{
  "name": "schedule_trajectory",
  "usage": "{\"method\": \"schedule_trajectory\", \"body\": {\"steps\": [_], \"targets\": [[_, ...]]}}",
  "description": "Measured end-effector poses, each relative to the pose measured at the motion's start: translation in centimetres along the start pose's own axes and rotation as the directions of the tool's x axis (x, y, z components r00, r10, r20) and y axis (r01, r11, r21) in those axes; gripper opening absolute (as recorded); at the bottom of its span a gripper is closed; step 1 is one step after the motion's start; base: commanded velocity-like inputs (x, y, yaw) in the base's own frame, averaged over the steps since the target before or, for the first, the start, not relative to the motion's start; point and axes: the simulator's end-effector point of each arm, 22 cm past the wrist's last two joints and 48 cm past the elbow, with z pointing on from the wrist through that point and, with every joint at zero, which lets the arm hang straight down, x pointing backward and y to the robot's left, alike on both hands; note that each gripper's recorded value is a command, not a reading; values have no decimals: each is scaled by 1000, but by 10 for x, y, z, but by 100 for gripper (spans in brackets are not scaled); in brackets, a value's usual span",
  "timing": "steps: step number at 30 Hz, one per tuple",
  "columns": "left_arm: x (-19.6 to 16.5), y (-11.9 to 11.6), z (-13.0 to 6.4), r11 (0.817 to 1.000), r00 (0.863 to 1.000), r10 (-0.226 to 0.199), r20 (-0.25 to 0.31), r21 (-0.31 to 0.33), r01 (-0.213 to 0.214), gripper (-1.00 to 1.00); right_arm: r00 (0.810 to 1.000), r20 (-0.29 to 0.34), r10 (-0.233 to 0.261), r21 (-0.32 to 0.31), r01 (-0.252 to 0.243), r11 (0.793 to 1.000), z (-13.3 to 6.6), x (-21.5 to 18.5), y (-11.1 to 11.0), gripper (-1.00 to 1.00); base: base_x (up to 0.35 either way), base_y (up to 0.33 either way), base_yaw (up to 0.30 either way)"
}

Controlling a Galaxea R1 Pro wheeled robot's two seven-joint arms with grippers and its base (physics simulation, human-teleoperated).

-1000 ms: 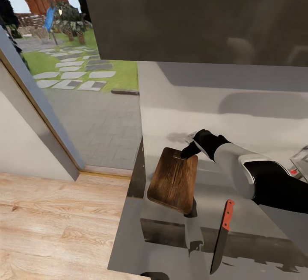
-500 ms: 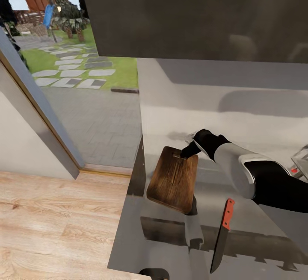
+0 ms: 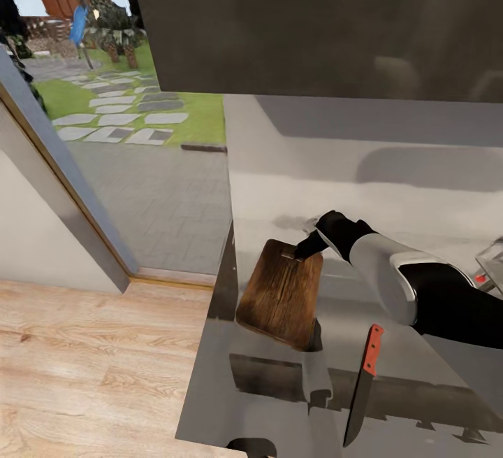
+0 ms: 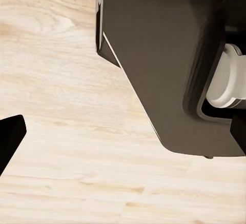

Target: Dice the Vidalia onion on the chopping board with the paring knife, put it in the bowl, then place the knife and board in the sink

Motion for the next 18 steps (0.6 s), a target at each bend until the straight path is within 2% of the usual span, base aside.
{"method": "schedule_trajectory", "body": {"steps": [18], "targets": [[0, 0, 0, 1000, 1000, 0, 0, 0, 0, 100, 1000, 1, 7, -5, -7, 1000, 0, 0, 2, -100, 0, 0, 0]]}}
